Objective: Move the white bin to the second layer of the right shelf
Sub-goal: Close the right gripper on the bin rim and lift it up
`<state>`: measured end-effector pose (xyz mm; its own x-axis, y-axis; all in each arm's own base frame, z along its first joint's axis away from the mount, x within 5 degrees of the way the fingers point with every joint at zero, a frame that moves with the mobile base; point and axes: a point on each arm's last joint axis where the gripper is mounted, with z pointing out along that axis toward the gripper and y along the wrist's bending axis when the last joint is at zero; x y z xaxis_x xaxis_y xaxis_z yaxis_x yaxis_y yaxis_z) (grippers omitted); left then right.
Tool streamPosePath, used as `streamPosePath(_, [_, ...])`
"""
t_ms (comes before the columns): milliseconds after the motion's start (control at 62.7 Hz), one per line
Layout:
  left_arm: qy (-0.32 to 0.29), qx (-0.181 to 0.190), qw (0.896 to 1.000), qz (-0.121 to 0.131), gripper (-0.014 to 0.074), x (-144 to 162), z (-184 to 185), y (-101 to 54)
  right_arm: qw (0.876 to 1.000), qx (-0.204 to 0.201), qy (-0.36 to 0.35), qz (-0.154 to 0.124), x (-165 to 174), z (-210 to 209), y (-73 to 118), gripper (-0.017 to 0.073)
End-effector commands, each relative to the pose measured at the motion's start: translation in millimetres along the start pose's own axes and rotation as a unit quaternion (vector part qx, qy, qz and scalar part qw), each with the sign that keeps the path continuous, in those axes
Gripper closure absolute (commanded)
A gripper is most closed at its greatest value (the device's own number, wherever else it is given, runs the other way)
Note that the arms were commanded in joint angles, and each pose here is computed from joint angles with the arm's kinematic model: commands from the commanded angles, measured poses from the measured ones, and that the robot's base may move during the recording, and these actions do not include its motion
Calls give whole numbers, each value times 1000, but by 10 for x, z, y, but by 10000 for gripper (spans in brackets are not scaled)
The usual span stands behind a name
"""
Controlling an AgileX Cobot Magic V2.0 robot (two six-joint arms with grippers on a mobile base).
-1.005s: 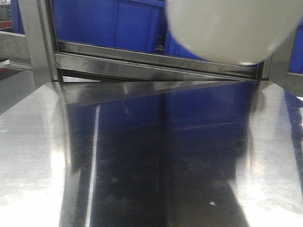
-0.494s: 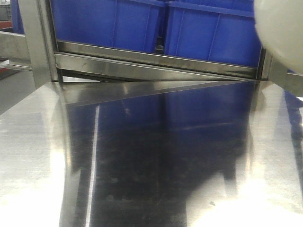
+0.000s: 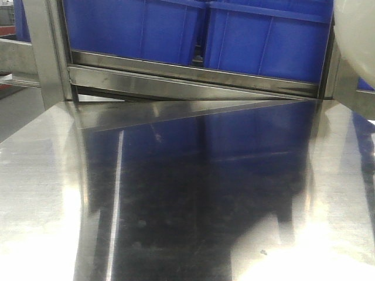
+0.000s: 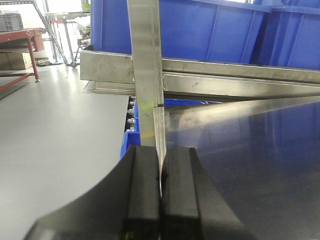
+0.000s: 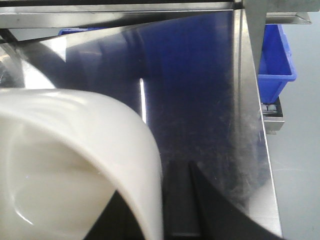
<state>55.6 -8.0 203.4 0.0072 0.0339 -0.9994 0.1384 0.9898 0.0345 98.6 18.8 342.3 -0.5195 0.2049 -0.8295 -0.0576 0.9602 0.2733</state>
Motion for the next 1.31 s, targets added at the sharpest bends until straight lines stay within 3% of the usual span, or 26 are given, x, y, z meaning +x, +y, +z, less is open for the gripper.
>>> streamPosePath(0, [-31,-2,1000,-4,509,40,3,2,998,-14,-63,6,-155,-63,41,503])
streamPosePath(1292, [-31,-2,1000,-4,509,40,3,2,998,-15,-56,9,-137,-54,41,503])
